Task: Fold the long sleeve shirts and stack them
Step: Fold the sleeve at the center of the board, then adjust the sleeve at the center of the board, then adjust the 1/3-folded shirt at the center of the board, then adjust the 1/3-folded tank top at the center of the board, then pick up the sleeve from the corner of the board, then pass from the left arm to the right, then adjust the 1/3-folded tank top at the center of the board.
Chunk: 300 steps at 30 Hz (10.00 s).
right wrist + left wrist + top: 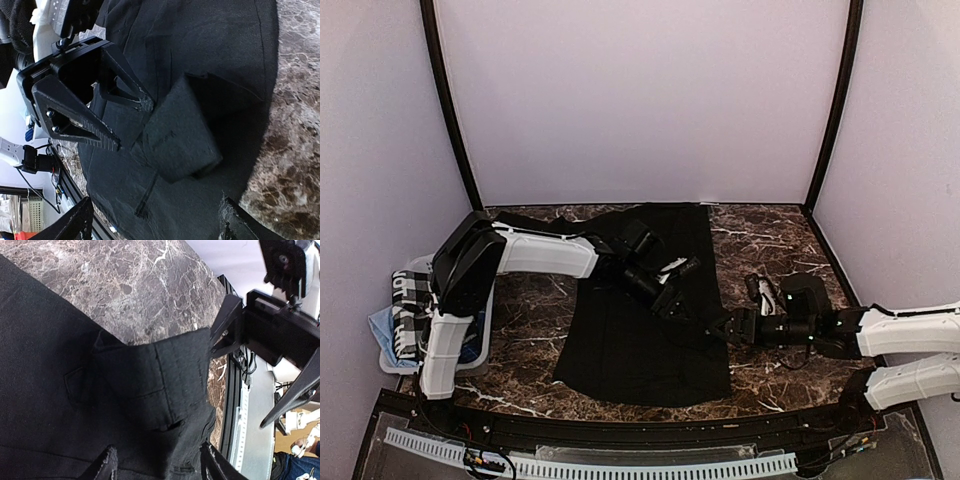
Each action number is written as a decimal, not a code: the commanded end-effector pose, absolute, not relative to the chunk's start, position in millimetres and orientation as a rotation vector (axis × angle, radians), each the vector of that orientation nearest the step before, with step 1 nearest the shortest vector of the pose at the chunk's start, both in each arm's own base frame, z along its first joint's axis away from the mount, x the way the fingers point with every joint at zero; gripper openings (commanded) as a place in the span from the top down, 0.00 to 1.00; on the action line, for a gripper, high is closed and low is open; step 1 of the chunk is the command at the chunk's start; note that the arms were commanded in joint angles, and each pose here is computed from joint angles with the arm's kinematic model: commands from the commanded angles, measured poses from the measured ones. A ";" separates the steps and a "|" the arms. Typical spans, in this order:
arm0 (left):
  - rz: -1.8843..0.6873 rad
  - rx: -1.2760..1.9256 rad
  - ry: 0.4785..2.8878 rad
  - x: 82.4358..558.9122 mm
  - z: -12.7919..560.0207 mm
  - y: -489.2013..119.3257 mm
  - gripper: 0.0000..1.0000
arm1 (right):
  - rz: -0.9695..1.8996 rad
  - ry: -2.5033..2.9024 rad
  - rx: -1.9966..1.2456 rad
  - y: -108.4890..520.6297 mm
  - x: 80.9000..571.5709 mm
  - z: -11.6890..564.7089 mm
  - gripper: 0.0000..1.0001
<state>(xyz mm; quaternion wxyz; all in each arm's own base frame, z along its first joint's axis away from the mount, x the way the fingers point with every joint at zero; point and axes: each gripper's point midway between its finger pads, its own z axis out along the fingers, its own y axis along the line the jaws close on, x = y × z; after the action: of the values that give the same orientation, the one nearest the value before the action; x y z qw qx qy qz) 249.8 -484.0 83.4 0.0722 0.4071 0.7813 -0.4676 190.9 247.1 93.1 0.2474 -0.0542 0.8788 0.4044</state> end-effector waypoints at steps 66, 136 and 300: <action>-0.740 0.196 2.630 356.3 86.0 -279.3 0.50 | 0.878 2.787 0.002 289.4 167.1 2.3 0.86; -0.163 -0.277 2.413 557.6 158.2 -89.1 0.46 | 0.844 2.472 0.488 227.5 478.7 3.7 0.89; -0.945 0.738 2.988 128.9 38.1 -300.8 0.61 | 0.481 2.471 -0.214 356.3 397.4 52.6 1.00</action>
<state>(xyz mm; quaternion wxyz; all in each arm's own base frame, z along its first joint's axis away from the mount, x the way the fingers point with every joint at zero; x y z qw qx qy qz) 140.8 -295.2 43.9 -0.0111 0.2217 0.9271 -0.3021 393.4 354.9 63.9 0.3011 -0.0853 0.9328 0.1788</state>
